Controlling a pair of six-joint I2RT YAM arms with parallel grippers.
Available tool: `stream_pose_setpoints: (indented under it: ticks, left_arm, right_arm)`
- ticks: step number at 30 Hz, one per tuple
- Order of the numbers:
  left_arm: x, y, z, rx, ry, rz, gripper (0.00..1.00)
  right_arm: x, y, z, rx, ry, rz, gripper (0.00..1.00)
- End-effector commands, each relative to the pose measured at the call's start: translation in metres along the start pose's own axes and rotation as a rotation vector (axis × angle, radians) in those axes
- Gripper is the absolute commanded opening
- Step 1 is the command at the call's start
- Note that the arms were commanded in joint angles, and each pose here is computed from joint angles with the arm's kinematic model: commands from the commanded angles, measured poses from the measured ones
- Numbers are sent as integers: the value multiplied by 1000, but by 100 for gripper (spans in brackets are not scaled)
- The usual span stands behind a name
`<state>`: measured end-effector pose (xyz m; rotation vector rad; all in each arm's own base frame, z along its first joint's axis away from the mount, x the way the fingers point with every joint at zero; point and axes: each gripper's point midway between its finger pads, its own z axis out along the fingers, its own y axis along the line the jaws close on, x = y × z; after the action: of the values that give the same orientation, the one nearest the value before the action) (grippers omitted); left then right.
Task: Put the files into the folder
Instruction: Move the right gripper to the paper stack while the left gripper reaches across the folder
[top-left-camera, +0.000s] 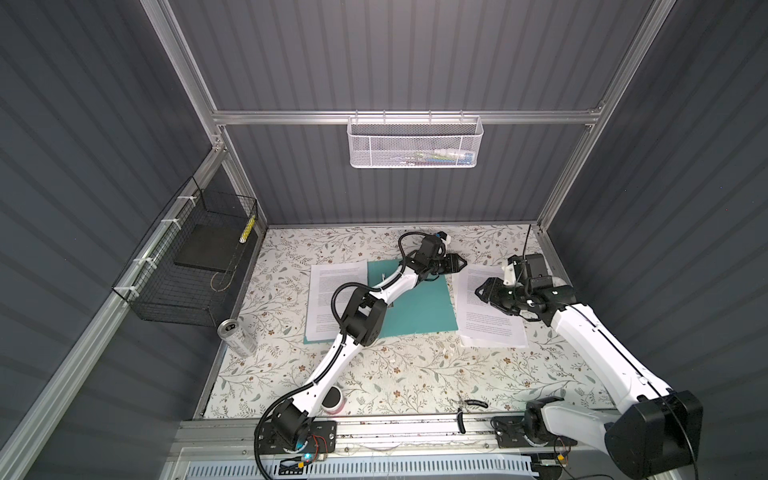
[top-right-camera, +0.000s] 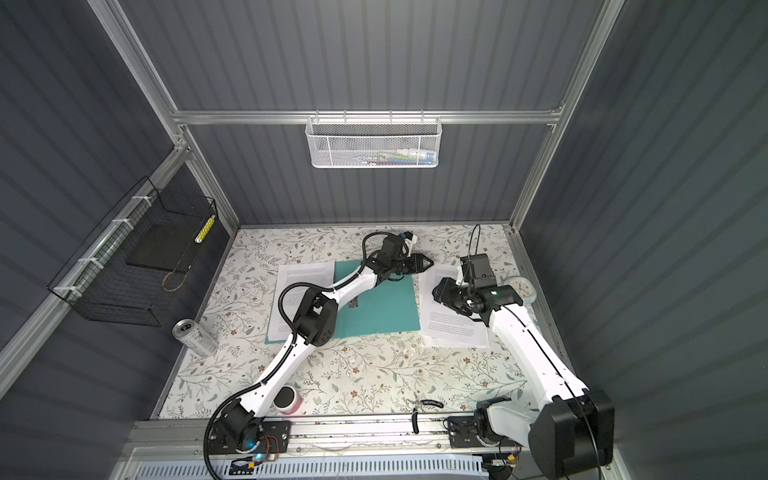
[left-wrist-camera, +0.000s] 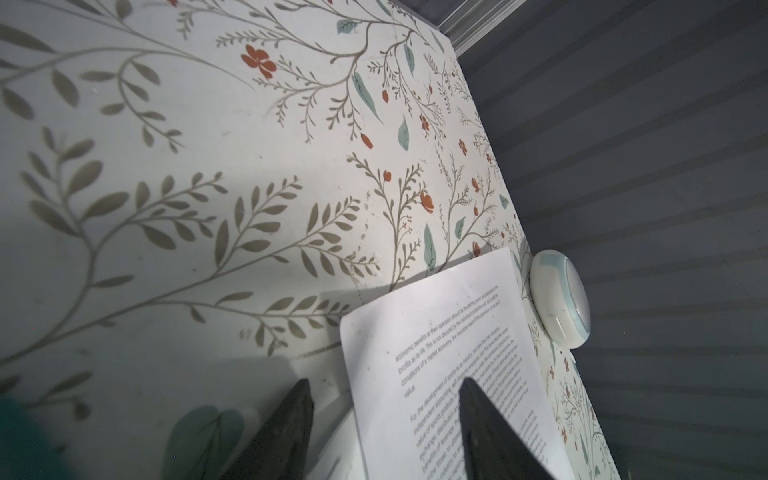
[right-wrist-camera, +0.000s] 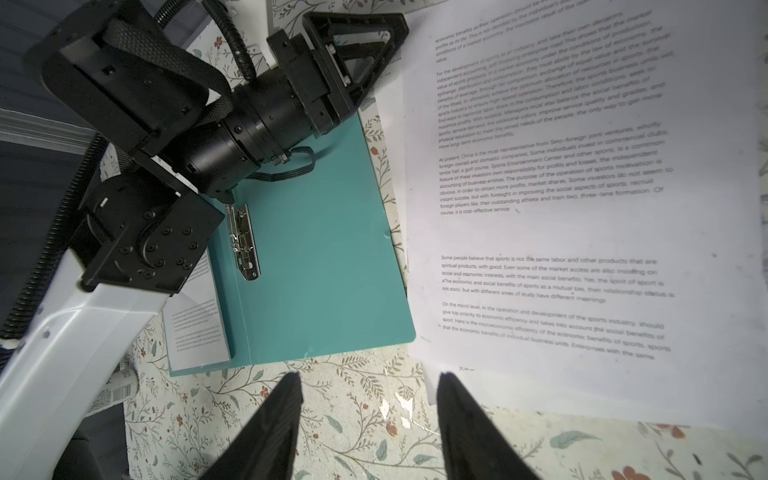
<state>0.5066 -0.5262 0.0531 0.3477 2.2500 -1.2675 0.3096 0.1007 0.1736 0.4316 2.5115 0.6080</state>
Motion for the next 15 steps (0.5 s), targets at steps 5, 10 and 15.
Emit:
stream_pose_setpoints:
  ticks: [5,10,15]
  left_arm:
    - [25,2,-12,-55,77,15,50]
    - [35,6,-27,-95,100,28,51]
    - [45,-1,-32,-65,154,32,50]
  right_arm:
    - [2,-10,7,25,4,-2,55]
    - [1,-16,16,42,8,11,55]
    - [0,-21,26,51,24,20,55]
